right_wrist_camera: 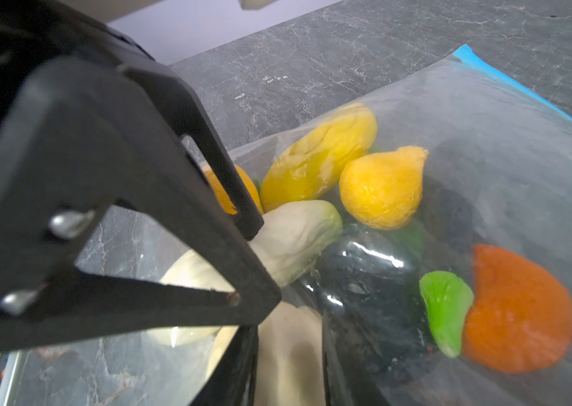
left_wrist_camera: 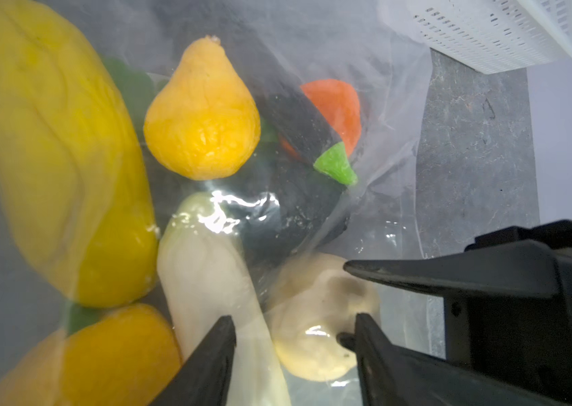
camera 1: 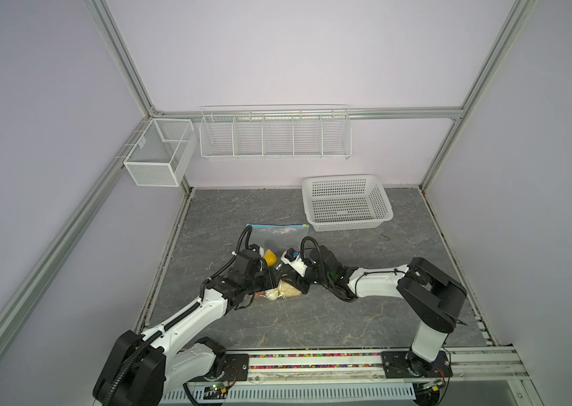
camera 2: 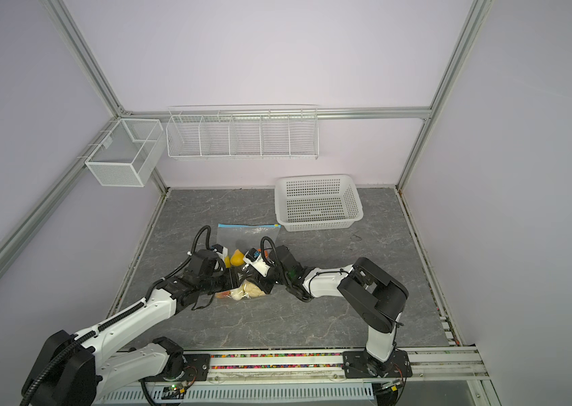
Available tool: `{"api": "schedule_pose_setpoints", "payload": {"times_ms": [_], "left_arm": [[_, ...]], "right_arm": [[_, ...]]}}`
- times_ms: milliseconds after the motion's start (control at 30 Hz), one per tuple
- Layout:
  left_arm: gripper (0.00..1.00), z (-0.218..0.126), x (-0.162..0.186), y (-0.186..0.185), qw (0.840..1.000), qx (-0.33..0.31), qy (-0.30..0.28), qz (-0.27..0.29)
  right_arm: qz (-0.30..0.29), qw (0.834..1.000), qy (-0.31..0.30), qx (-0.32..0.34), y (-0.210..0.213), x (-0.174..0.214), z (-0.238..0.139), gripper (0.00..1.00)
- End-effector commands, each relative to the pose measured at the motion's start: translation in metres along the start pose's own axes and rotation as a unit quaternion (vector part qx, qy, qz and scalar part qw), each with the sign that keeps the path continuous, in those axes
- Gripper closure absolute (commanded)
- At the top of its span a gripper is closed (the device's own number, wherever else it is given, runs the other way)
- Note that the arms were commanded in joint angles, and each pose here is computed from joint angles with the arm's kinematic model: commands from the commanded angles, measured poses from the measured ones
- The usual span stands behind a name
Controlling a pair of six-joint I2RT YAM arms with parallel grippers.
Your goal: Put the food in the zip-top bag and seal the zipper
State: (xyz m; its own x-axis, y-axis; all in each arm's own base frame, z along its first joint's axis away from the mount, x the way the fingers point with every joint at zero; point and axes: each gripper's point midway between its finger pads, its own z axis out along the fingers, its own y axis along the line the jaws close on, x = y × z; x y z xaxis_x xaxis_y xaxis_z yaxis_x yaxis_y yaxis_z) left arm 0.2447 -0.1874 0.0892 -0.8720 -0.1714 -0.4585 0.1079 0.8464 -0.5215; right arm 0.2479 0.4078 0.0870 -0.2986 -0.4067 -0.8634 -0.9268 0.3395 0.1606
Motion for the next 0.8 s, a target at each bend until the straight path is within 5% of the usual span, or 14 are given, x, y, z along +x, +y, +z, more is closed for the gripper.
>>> {"api": "schedule_pose_setpoints", "payload": {"times_ms": [0,167,400,767], "left_arm": [[0.45,0.000,-0.001,0.010,1.000,-0.023,-0.012,-0.007],[0.41,-0.002,-0.010,0.005,0.999,-0.026,-0.019,-0.013],[0.40,0.001,-0.031,0.006,0.998,-0.047,-0.050,-0.003],[0.39,0.011,-0.038,0.014,0.996,-0.077,-0.033,-0.007]], "right_arm": [[0.016,1.000,-0.003,0.008,-0.004,-0.005,-0.017,0.67],[-0.014,0.995,-0.085,0.046,-0.030,-0.078,-0.045,0.69],[-0.040,0.993,-0.044,0.098,-0.079,-0.055,-0.013,0.69],[-0.086,0.987,0.031,0.133,-0.094,-0.016,0.021,0.60]]}}
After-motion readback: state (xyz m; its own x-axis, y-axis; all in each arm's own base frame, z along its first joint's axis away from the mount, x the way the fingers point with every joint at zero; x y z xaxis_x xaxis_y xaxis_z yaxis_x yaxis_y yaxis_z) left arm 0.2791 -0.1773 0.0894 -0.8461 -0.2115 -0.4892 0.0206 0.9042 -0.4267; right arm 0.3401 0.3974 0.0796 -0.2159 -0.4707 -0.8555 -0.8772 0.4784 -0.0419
